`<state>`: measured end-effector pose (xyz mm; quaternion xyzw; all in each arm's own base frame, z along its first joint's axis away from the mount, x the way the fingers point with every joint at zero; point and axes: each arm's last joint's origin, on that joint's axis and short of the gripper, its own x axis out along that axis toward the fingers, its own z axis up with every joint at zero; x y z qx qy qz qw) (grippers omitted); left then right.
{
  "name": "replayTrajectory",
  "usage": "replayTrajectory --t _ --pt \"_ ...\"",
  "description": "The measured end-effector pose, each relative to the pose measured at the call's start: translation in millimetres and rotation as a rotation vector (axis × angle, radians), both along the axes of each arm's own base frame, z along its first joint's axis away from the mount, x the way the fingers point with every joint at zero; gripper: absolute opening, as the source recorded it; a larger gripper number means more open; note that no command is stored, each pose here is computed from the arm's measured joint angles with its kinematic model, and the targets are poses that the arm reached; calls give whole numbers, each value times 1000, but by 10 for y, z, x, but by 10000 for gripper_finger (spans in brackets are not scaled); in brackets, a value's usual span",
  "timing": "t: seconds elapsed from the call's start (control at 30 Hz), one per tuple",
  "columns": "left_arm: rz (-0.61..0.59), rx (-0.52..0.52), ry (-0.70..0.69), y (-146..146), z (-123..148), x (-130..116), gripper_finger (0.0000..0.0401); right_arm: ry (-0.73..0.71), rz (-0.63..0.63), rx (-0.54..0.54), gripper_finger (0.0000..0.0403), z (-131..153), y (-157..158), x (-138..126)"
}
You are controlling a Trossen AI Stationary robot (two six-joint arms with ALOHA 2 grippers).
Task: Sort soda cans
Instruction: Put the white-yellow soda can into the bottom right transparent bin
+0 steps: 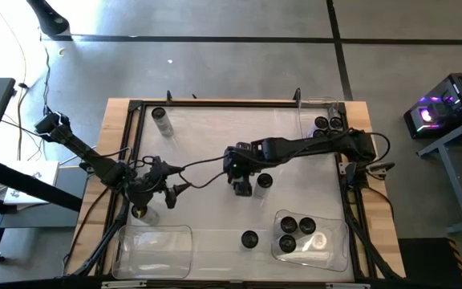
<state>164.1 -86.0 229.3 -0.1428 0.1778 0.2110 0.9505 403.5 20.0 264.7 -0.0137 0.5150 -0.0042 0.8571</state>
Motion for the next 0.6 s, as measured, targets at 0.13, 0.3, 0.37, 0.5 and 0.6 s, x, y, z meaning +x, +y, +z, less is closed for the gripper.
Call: replayTrajectory --t 0.13,0.3,0.37,0.5,0.6 --pt "0 0 0 0 -1 0 300 -3 -19 -1 272 6 -1 -3" --pt "4 3 -2 1 0 1 300 -21 -11 -50 240 207 154 -97" --pt "5 4 -2 1 0 1 300 -78 -18 -80 240 479 263 -207" --pt "6 4 -3 1 1 1 300 -184 -78 -134 240 1128 488 -657" --pt "6 4 -4 1 1 1 300 -178 -178 -138 240 1468 610 -1136"
